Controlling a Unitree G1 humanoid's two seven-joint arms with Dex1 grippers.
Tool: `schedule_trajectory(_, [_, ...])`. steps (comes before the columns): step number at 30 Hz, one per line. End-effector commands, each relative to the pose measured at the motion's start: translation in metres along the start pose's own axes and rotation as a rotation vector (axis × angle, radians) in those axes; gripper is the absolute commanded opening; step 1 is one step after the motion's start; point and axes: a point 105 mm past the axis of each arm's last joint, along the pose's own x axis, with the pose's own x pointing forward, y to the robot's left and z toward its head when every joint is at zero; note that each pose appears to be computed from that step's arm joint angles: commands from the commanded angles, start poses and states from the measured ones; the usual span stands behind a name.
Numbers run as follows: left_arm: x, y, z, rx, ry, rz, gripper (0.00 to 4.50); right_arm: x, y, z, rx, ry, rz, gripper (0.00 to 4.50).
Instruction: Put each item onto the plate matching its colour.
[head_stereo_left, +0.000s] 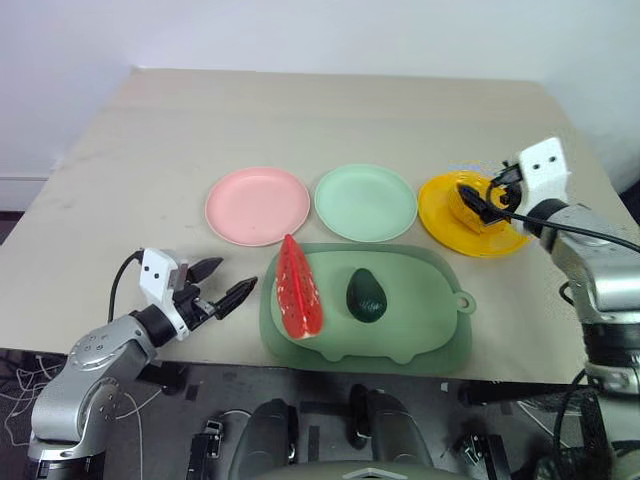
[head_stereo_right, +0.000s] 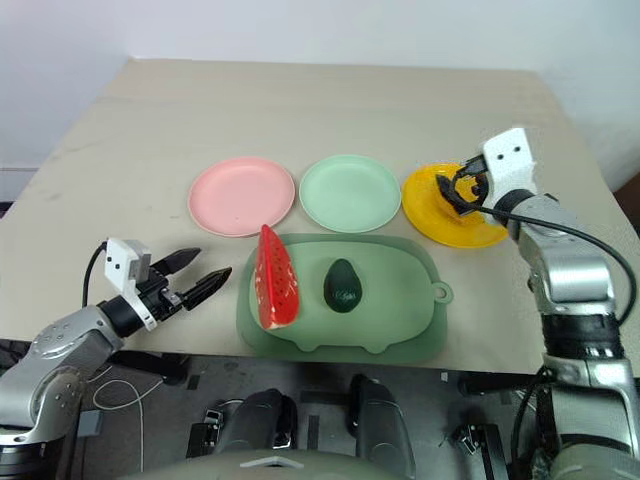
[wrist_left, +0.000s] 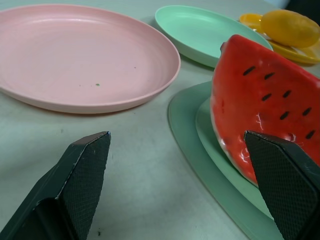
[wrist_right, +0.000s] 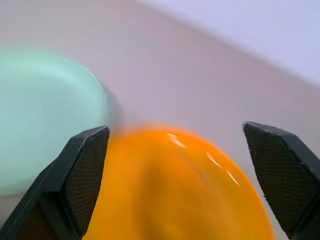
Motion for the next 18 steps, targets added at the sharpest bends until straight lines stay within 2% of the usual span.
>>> schedule_trajectory(1, [0.001,-0.002,0.008,0.029,-0.017,-0.029,4.50,-0.021,0.057,0.007,0.089,0.016,0.243,4.48])
schedule_trajectory(7, [0.006,-0.002,0.010,0.034,-0.021,-0.045,4.50,-0.034,0.131,-0.004,0.275,0.088,0.409,4.48])
schedule_trajectory(11, [0.006,-0.004,0.009,0.034,-0.017,-0.055,4.50,-0.031,0.148,-0.016,0.321,0.159,0.418,4.48])
schedule_trajectory(18, [0.003,-0.004,0.009,0.036,-0.013,-0.052,4.50,-0.023,0.158,-0.034,0.352,0.274,0.400,4.48])
